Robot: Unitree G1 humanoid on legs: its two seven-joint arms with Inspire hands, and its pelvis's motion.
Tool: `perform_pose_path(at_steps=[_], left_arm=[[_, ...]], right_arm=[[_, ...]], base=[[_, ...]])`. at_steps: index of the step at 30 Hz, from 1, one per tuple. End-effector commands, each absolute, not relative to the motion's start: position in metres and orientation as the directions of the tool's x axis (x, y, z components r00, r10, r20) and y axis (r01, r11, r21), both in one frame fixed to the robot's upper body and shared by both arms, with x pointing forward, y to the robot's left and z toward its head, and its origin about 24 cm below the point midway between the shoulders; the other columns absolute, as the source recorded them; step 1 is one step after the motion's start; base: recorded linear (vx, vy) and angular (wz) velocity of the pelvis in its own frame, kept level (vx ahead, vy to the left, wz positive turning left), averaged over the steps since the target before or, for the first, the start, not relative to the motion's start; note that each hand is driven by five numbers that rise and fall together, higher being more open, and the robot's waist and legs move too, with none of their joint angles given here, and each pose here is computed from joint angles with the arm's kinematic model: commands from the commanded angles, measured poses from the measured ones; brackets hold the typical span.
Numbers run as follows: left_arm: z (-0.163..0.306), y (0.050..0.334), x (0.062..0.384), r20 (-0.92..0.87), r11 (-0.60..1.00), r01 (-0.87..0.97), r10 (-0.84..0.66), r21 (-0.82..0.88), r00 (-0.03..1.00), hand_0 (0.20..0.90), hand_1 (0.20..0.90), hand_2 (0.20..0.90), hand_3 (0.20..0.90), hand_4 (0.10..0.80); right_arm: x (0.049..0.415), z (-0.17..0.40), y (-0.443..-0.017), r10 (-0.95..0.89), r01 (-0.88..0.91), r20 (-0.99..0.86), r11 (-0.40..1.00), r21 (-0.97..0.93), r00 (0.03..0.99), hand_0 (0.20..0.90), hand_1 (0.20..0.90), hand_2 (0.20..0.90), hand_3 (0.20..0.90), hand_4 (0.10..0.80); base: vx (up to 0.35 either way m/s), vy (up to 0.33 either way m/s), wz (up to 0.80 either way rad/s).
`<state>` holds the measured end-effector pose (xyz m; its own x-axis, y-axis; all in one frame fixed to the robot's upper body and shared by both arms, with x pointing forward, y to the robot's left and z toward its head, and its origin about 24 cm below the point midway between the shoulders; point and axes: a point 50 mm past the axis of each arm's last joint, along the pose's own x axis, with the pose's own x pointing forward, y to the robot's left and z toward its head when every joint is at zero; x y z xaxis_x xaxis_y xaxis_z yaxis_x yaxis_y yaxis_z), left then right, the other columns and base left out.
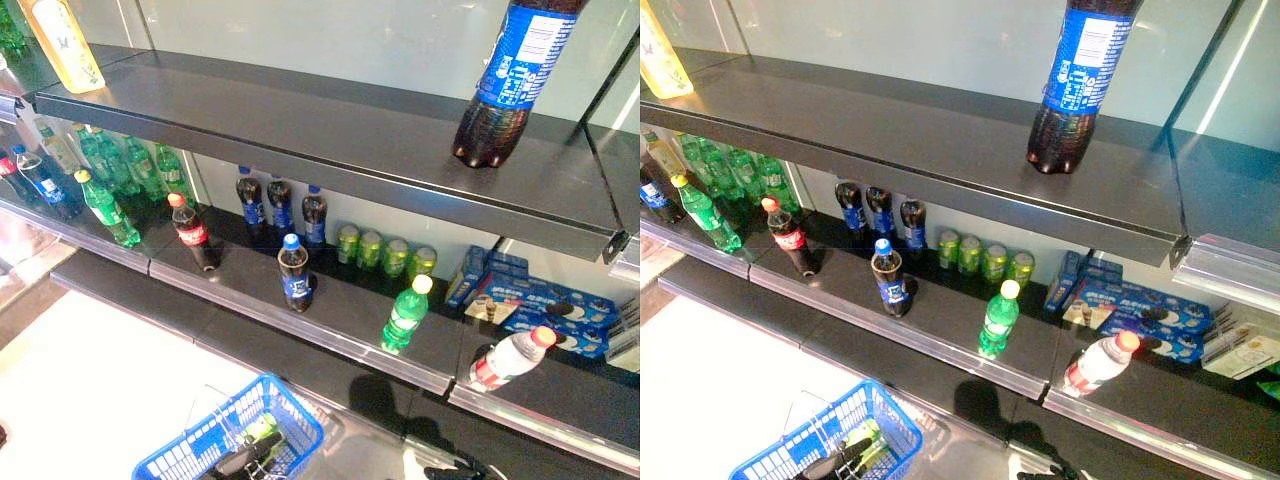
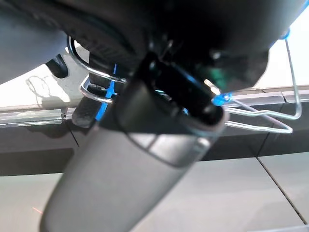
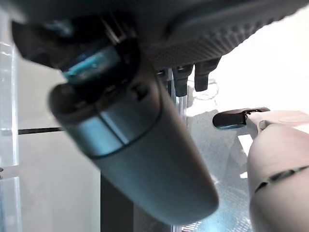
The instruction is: Pick up the drink and place into the basket.
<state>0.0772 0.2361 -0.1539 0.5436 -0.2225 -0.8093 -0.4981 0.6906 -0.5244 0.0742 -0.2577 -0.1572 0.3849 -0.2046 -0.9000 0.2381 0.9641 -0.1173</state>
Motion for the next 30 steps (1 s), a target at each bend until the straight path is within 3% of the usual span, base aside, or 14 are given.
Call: perform_pose_path(at_steps=[1,30], left_arm=[[-0.138,0.226,0.127,-0.611,0.638,-0.319,-0.306,-0.701,0.73,0.3,0.3,0.3,0.2,0.1],[-0.141,0.224,0.118,-0.629,0.622,-0.353,-0.298,-0.699,0.718,0.3,0.3,0.3,0.2,0.1]], right_arm=[[0.091,-0.15,-0.27,-0.239,0.248,-0.867,0.959,-0.14,0.437,0.9,0.9,0.9,0.9,0.8],[0.078,-0.153,-0.269,-0.236,0.247,-0.881,0.959,-0.141,0.409,0.9,0.9,0.9,0.9,0.8]], base=[[0.041,-0.004,-0.01],[0.001,0.0,0.0]])
